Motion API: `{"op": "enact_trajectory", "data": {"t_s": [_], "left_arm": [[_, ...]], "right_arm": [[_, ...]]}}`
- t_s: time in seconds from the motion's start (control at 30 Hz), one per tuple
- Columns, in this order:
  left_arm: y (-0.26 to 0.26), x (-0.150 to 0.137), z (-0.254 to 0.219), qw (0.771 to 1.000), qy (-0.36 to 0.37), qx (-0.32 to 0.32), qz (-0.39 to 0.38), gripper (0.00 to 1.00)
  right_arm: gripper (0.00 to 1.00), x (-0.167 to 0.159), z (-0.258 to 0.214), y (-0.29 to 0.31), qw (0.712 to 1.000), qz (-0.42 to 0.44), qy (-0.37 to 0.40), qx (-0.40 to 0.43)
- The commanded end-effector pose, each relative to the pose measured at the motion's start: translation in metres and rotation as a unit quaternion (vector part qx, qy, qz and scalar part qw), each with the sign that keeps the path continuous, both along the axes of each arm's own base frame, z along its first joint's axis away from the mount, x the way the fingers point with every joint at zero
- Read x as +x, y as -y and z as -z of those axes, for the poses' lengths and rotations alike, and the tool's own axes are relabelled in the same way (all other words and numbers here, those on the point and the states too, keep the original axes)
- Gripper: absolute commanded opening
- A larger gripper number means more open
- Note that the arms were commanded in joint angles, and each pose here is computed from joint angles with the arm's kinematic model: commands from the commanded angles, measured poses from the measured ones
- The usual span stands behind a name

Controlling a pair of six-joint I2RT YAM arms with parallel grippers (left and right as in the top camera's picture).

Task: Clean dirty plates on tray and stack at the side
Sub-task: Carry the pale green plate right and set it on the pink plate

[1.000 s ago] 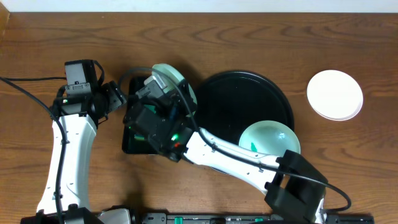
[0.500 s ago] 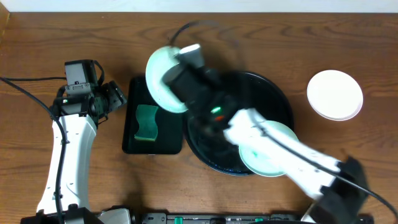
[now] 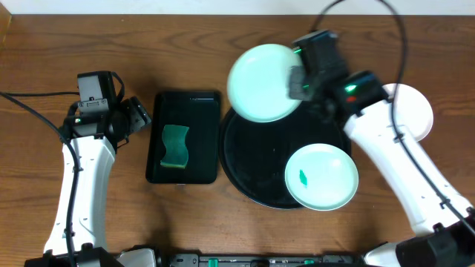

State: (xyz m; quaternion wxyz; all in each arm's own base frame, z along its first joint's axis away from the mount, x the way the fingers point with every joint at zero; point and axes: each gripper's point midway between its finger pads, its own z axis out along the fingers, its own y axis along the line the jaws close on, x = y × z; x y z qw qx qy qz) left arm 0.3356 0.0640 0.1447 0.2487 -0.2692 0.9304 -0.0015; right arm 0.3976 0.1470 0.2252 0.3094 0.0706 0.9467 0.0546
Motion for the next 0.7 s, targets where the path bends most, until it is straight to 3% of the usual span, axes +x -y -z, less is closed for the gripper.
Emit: {"op": "enact_trajectory", "data": {"t_s": [0.0, 0.27, 0.67], "left_arm": [[-0.003, 0.003, -0.006, 1.0, 0.008, 0.005, -0.006, 0.8], [-0.003, 0.003, -0.006, 1.0, 0.008, 0.005, -0.006, 0.8], [-0.003, 0.003, -0.006, 1.0, 0.008, 0.005, -0.006, 0.8]], "right_arm": [[0.01, 0.003, -0.009, 0.042, 0.998, 0.055, -0.011, 0.03], [0.01, -0.01, 0.007, 0.146, 0.981, 0.181, -0.067, 0.014], [0.01, -0.055, 0.038, 0.275, 0.929, 0.35, -0.121, 0.002]]}}
